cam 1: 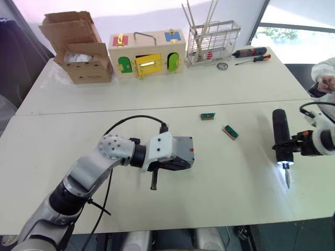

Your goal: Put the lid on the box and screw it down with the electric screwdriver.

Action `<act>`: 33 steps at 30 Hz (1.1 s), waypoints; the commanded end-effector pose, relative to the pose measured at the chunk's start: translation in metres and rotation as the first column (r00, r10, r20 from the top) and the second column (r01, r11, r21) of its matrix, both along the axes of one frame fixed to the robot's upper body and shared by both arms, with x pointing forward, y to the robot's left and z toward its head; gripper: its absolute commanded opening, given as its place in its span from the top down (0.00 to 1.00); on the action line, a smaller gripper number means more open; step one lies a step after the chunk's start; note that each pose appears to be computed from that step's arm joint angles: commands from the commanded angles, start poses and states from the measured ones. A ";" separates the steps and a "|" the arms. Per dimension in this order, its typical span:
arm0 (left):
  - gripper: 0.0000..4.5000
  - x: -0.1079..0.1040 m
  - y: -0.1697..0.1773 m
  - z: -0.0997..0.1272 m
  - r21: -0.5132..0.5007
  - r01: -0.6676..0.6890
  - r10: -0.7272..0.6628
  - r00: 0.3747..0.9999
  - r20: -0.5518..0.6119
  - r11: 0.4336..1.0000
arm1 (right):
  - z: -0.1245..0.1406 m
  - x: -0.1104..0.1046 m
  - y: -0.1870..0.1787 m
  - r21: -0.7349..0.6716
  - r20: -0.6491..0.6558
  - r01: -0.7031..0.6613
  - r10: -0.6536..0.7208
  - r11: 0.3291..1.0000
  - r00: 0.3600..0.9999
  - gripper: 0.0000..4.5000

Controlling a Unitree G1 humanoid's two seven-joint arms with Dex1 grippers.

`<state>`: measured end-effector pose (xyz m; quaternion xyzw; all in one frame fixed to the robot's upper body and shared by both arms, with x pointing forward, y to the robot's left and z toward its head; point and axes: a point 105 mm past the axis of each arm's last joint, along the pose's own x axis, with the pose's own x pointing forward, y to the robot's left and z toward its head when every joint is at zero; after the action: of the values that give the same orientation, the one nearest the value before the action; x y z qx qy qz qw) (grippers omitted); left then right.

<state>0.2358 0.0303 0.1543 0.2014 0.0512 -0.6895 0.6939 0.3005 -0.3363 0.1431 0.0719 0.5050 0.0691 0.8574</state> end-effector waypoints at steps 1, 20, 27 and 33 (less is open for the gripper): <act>1.00 -0.008 -0.001 0.012 -0.045 -0.005 0.007 1.000 0.026 0.999 | 0.015 0.011 -0.003 0.002 0.048 -0.011 0.011 1.000 0.999 0.58; 1.00 0.058 0.068 0.022 -0.090 -0.414 0.413 0.910 -0.024 0.906 | 0.006 0.031 -0.014 -0.121 0.036 -0.062 0.067 0.991 0.997 0.01; 1.00 0.051 0.127 0.004 -0.103 -0.653 0.628 0.753 -0.195 0.750 | 0.106 0.051 0.020 -0.038 0.591 -0.248 0.222 0.968 0.775 0.01; 1.00 0.007 0.122 -0.019 -0.065 -0.643 0.575 0.720 -0.388 0.763 | 0.077 -0.022 0.092 -0.049 0.712 -0.558 0.420 0.829 0.562 0.01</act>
<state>0.2555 0.1597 0.1280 -0.0106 0.1764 -0.4293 0.8857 0.2996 -0.2612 0.2051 -0.0073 0.1768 0.3345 0.9256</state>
